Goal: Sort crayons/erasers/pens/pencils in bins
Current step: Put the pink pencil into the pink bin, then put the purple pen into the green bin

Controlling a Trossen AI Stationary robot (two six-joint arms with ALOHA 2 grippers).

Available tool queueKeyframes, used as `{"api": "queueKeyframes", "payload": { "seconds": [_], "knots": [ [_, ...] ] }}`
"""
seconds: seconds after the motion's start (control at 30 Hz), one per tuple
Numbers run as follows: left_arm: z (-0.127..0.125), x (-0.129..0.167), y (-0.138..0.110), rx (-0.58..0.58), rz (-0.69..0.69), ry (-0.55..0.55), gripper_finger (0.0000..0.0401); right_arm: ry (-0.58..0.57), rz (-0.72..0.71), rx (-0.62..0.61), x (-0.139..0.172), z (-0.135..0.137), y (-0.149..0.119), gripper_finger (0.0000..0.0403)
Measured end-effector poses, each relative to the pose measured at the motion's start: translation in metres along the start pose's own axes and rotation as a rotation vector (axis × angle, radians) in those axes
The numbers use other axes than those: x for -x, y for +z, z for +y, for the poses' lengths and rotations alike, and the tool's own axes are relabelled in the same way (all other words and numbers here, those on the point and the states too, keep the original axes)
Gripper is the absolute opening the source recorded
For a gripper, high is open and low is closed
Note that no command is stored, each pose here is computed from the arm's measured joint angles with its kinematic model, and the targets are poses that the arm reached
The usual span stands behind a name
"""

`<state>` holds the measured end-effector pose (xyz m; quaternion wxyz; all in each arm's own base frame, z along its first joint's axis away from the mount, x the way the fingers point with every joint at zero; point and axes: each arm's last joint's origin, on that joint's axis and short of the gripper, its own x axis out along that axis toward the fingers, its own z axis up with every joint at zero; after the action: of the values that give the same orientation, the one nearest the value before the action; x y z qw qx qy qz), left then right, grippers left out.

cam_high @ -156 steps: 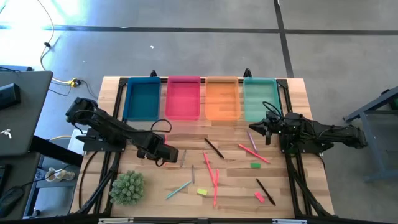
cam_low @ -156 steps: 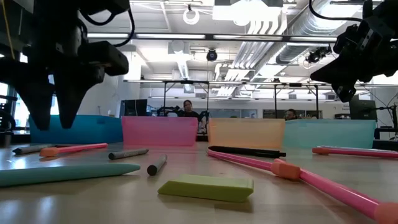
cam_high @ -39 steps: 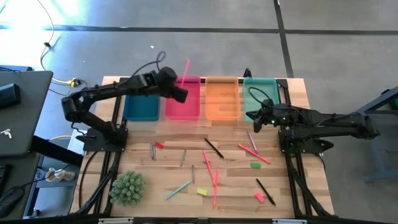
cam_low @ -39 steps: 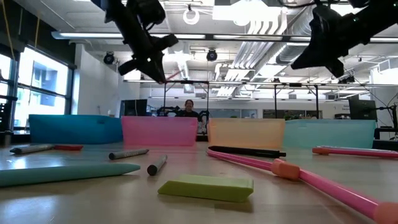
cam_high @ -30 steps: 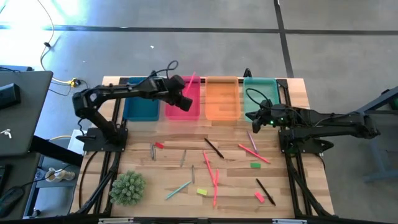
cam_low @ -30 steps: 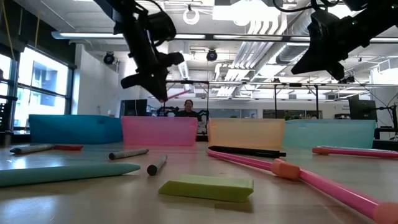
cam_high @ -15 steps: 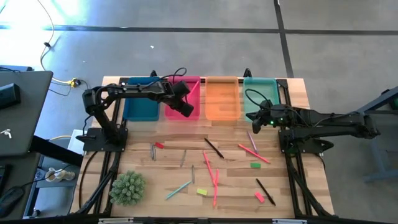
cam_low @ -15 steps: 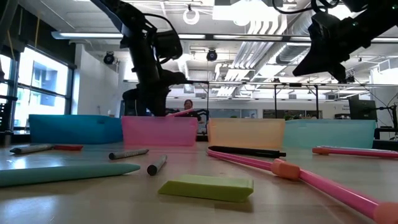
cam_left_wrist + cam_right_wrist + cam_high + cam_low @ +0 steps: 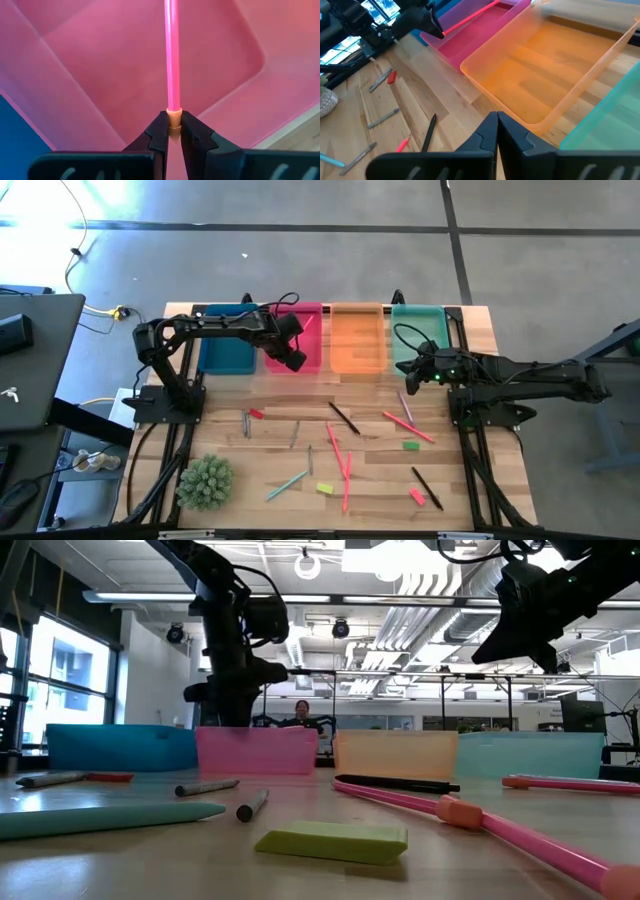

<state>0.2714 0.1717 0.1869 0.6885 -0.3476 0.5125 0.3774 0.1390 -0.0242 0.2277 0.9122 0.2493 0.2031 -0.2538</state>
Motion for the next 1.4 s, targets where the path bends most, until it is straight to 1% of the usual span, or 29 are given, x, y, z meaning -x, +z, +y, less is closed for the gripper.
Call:
{"api": "queueKeyframes", "payload": {
  "seconds": [0.1, 0.23, 0.33, 0.47, 0.57, 0.77, 0.83, 0.97, 1.1, 1.23, 1.4],
  "knots": [
    [0.0, 0.0, 0.0, -0.001, 0.008, -0.013, 0.0023, 0.001, 0.0, 0.0, 0.0, 0.0, 0.0, 0.0],
    [-0.001, 0.0, 0.0, 0.001, 0.024, -0.049, 0.0024, 0.029, 0.019, -0.003, 0.0, 0.001, -0.001, 0.0],
    [-0.001, 0.0, 0.0, 0.001, 0.02, -0.044, 0.003, 0.051, 0.033, -0.004, 0.0, 0.001, -0.001, 0.0],
    [-0.001, 0.0, 0.0, -0.024, 0.018, -0.043, 0.0051, 0.075, 0.049, -0.006, 0.0, 0.002, -0.001, 0.0],
    [-0.001, 0.0, 0.0, -0.048, 0.017, -0.042, 0.0072, 0.094, 0.063, -0.031, 0.0, 0.003, -0.002, 0.0],
    [0.0, 0.0, 0.001, -0.048, 0.007, -0.025, 0.0111, 0.148, 0.102, -0.054, 0.001, 0.005, -0.003, 0.0],
    [0.002, 0.0, 0.002, -0.04, 0.021, -0.051, 0.0119, 0.159, 0.108, -0.061, 0.001, 0.006, -0.003, 0.0],
    [0.008, 0.003, 0.005, -0.021, 0.056, -0.14, 0.0126, 0.204, 0.108, -0.063, 0.002, 0.011, -0.004, 0.0],
    [0.014, 0.013, 0.008, -0.037, 0.031, -0.174, 0.0126, 0.251, 0.103, -0.053, 0.005, 0.017, -0.003, 0.0],
    [0.019, 0.035, 0.01, -0.044, -0.041, -0.198, 0.0126, 0.29, 0.079, -0.045, 0.014, 0.027, 0.009, 0.0],
    [0.02, 0.073, 0.014, -0.063, -0.163, -0.246, 0.0126, 0.256, 0.095, -0.022, 0.025, 0.037, 0.026, 0.0]
  ]
}}
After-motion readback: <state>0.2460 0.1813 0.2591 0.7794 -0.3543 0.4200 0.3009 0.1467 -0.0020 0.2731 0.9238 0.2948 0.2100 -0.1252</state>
